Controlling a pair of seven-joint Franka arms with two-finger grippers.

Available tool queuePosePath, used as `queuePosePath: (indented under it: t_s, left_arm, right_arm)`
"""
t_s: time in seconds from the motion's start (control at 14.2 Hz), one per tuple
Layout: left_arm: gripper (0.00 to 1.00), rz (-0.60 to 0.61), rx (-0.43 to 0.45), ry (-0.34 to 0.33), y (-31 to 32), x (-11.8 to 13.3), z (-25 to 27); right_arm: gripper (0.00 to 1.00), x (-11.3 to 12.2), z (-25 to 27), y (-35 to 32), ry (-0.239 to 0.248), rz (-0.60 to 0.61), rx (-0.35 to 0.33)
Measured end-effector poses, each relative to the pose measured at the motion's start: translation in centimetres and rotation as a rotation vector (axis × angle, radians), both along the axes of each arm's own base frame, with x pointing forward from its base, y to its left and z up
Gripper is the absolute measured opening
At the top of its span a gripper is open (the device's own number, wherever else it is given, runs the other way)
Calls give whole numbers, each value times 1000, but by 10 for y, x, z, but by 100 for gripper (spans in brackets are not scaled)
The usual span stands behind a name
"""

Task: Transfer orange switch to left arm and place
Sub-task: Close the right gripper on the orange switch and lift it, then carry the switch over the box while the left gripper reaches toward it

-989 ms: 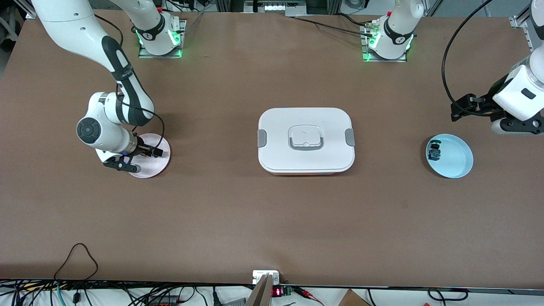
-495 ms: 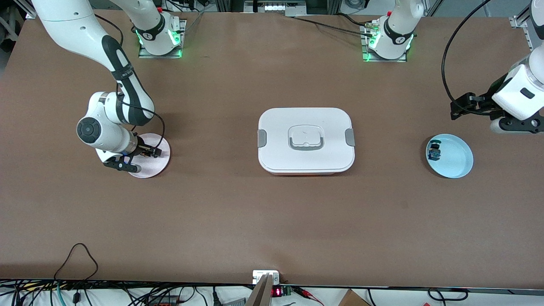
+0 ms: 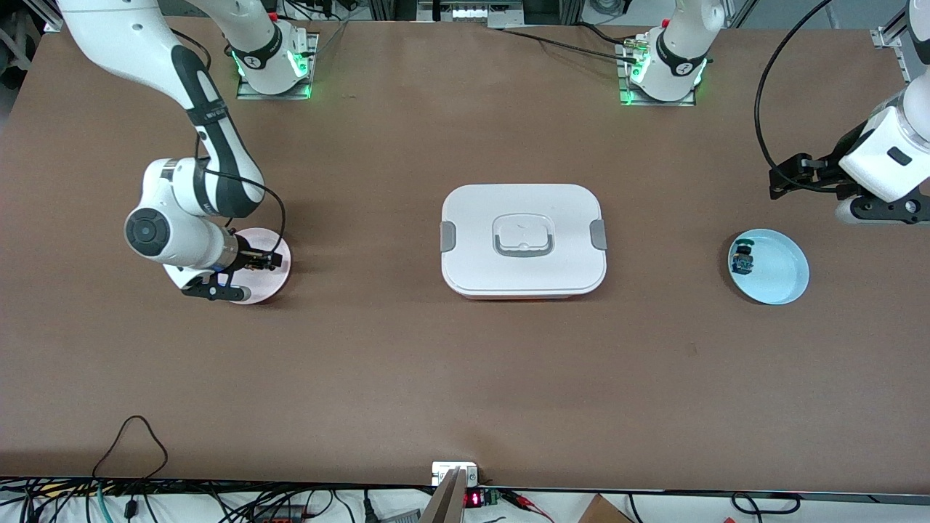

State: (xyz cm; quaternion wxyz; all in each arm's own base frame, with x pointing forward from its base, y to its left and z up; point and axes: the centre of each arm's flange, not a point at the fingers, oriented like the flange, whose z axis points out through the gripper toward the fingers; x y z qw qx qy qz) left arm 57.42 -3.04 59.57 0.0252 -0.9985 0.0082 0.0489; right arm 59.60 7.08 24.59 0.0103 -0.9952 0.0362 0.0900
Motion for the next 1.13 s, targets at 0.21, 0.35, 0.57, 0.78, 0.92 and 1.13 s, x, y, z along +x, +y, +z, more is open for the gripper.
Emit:
queuePosePath:
  t_s: [0.21,0.35,0.57,0.78,0.92,1.13]
  left_arm:
    - [100,2,0,0,1,0,0]
    - [100,5,0,1,3,0,0]
    - [100,9,1,1,5,0,0]
    - [100,9,1,2,5,0,0]
    - [100,9,1,4,5,0,0]
    - [100,11,1,20,6,-2,-1]
  right_arm:
    - [72,19,57,5,-21,58,32]
    - [72,31,101,11,-41,84,77]
    - [72,46,173,22,-92,170,146]
    - [72,50,229,31,-189,311,243]
    - [72,48,255,39,-255,416,325]
    - [72,42,279,62,-350,565,495]
